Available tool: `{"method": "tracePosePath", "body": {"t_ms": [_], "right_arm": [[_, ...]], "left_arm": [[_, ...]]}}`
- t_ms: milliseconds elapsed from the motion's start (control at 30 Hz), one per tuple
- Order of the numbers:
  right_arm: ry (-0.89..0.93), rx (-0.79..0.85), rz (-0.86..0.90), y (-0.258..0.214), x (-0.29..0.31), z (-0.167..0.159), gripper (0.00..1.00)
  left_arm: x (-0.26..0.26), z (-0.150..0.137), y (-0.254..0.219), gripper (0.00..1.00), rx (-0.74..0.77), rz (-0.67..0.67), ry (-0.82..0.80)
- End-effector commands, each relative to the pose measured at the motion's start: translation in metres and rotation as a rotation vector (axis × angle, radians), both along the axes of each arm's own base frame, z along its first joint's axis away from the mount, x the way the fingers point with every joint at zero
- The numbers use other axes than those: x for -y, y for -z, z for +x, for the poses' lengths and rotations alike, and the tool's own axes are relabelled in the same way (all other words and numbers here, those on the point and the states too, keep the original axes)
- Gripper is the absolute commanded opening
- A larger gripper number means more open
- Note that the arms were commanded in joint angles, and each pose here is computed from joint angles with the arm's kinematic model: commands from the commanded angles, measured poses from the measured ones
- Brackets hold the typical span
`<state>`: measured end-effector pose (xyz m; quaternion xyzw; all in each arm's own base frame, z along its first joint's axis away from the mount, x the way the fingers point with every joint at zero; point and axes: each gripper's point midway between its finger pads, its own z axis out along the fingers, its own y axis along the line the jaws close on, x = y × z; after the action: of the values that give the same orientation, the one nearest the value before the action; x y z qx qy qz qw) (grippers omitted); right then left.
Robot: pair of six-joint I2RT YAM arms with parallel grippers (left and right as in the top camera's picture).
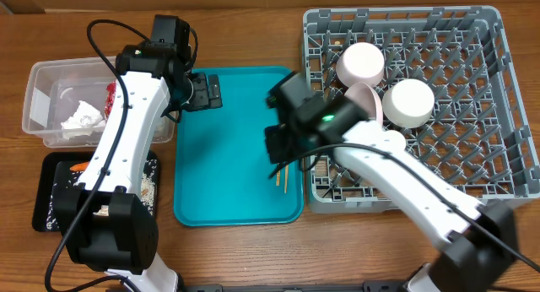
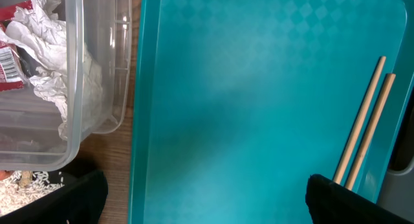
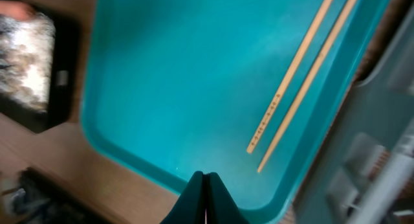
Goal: Sort waste into correct bins and load items into the dishwasher
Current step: 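Move the right gripper left over the chopsticks on the teal tray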
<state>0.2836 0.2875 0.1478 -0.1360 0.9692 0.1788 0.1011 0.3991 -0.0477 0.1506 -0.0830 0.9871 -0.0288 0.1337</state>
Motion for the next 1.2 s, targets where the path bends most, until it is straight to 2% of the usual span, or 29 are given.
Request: {"method": "tracePosePath", "body": {"t_ms": [0, 233, 433, 600, 867, 1033, 1167], "right_arm": [[0.135, 0.027, -0.156, 0.037, 0.007, 0.013, 0.05], [0.240, 0.009, -0.194, 0.080, 0.000, 0.031, 0.09], [0.316, 0.116, -0.213, 0.087, 0.001, 0.059, 0.13], [0.353, 0.202, -0.251, 0.091, 0.007, 0.077, 0.21], [0.362, 0.216, -0.284, 0.103, 0.010, 0.082, 0.25], [0.370, 0.215, -0.294, 0.115, 0.011, 0.087, 0.31], [0.389, 0.220, -0.287, 0.116, 0.016, 0.094, 0.32]], "left_arm": [[-0.001, 0.001, 0.004, 1.00, -0.010, 0.006, -0.009], [-0.001, 0.001, 0.005, 1.00, -0.010, 0.006, -0.009], [-0.001, 0.001, 0.005, 1.00, -0.010, 0.006, -0.009], [-0.001, 0.001, 0.004, 1.00, -0.010, 0.006, -0.009], [-0.001, 0.001, 0.004, 1.00, -0.010, 0.006, -0.009], [-0.001, 0.001, 0.004, 1.00, -0.010, 0.006, -0.009], [-0.001, 0.001, 0.004, 1.00, -0.010, 0.006, -0.009]]}}
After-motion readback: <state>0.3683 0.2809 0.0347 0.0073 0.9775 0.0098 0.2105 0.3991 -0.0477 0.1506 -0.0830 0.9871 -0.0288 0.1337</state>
